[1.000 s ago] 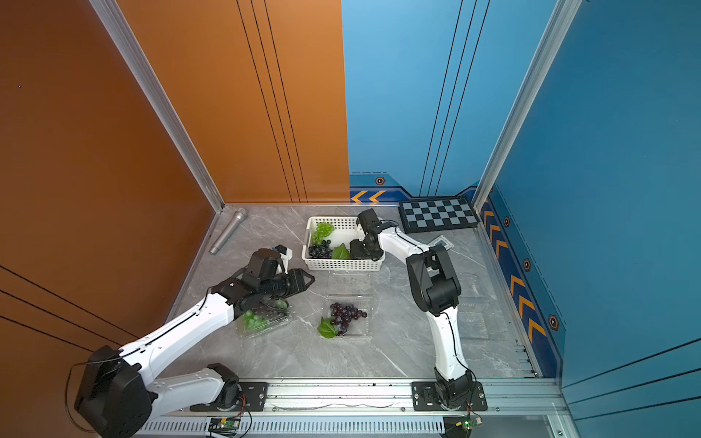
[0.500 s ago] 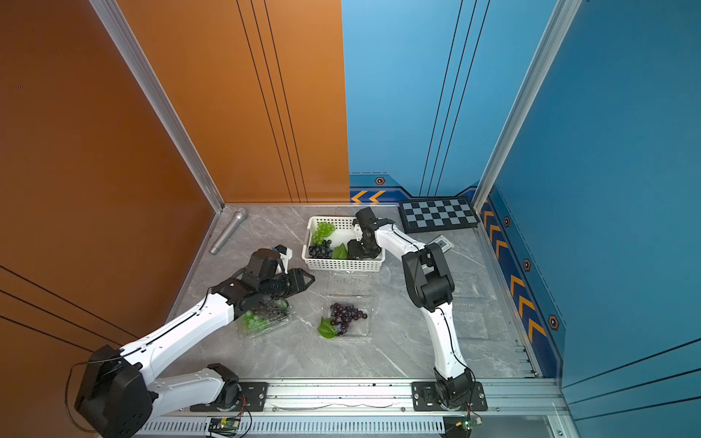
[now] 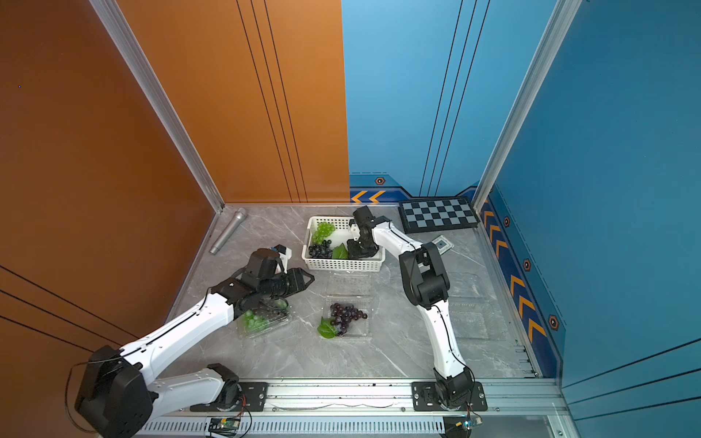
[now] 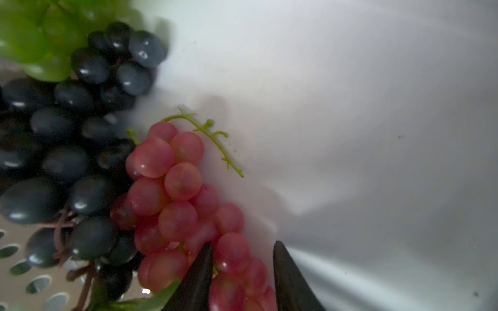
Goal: Pack grapes into containers
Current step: Pick up the grape from the basket.
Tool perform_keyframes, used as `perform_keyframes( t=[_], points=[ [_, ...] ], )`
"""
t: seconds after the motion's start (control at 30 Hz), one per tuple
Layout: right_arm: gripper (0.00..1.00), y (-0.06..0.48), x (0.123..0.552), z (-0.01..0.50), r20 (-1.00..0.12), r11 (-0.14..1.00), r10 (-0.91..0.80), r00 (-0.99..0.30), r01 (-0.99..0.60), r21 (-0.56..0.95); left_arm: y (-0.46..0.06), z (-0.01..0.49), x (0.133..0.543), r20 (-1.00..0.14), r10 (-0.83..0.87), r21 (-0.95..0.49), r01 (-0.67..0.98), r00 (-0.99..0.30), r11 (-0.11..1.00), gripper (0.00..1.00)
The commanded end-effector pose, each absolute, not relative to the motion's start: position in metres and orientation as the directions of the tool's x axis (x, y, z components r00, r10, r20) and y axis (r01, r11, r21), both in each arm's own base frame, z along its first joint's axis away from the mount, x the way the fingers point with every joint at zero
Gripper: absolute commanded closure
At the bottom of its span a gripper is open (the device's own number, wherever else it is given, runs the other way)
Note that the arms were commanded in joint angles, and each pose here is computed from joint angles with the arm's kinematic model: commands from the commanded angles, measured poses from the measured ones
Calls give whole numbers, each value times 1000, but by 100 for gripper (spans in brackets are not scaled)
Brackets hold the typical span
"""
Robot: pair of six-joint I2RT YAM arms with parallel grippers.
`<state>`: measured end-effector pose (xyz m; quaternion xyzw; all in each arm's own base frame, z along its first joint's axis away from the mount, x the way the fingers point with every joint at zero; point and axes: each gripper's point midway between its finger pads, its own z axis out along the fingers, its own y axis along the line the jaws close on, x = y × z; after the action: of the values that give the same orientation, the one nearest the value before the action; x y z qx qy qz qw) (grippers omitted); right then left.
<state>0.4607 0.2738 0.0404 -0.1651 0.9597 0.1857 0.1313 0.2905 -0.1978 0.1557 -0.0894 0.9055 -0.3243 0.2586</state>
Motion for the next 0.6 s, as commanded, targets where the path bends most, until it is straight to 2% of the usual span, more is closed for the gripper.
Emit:
perform_keyframes(
  t=[0.0,0.1,0.2,0.57],
  points=[
    [80,271,450,29,-257,882,-288,-922,-360,303,-195,149,290,-389,-335,-635,-13,-858,772,47],
    [93,272,453,36,-275,880,-286,-918,-365,304,-195,148,290,-388,-335,-634,-15,-859,773,47],
    [100,270,457,48,-301,883,-278,-912,-366,294,-195,148,291,-387,-335,-634,-15,-859,773,47],
    [100,253,471,111,-428,897,-244,-870,-370,241,-195,151,292,-392,-338,-636,-13,-856,772,47]
  ],
)
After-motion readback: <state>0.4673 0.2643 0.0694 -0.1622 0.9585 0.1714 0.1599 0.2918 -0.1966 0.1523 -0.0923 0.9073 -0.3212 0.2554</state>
